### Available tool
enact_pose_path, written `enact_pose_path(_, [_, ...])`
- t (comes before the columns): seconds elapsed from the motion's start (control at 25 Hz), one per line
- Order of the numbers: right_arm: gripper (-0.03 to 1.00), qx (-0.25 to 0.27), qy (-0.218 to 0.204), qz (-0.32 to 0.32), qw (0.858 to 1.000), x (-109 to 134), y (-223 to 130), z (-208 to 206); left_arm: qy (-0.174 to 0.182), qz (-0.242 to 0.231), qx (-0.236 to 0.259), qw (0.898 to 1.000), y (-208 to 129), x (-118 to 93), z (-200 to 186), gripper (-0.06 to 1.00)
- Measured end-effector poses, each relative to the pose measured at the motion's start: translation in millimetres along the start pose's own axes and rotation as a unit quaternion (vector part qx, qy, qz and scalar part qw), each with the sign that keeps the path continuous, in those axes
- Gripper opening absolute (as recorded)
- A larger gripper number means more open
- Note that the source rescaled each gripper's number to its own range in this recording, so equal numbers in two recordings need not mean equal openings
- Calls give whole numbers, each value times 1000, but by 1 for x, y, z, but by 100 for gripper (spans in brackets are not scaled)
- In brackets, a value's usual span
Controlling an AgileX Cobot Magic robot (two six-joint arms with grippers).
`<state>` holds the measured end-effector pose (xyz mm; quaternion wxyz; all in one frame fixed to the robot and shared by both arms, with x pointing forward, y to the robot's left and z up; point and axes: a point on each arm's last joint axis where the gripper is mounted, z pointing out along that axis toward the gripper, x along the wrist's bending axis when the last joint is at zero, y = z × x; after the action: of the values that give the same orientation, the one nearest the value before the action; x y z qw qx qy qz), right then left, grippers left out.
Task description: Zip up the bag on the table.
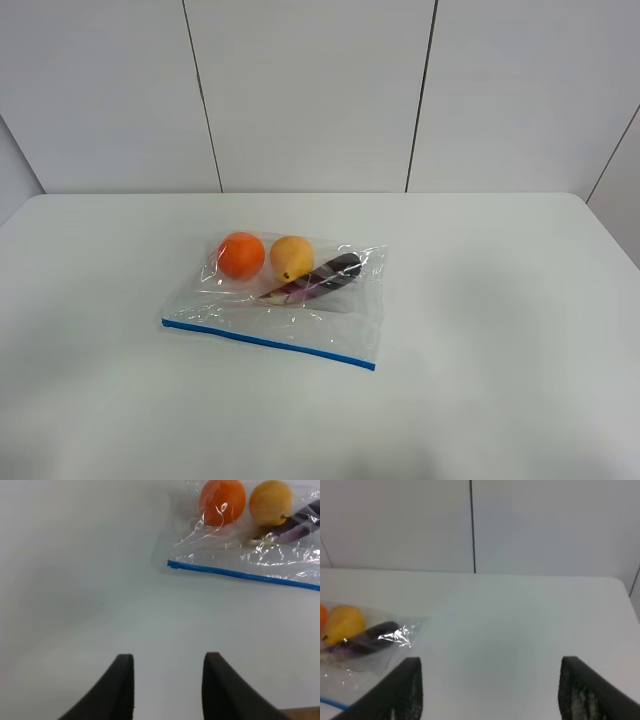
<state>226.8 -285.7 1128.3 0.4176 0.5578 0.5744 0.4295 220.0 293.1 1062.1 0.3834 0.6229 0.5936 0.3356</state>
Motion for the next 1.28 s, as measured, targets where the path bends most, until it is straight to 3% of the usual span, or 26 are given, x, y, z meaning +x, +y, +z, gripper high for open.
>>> enact_pose_path(0.28, [89,8,1,10,1000,1,-38,5,0,0,0,1000,0,0,0,50])
enact_pose_path(0.56, [89,70,4,9,997,-1,-65,26,0,0,0,1000,0,0,0,50])
enact_pose_path(0.76, [88,67,3,5,998,-1,-67,29,0,0,0,1000,0,0,0,50])
enact_pose_path(0.96, [77,72,3,6,997,-1,-69,30,0,0,0,1000,0,0,0,50])
enact_pose_path(1.28, [75,72,3,5,997,-1,-69,30,0,0,0,1000,0,0,0,50])
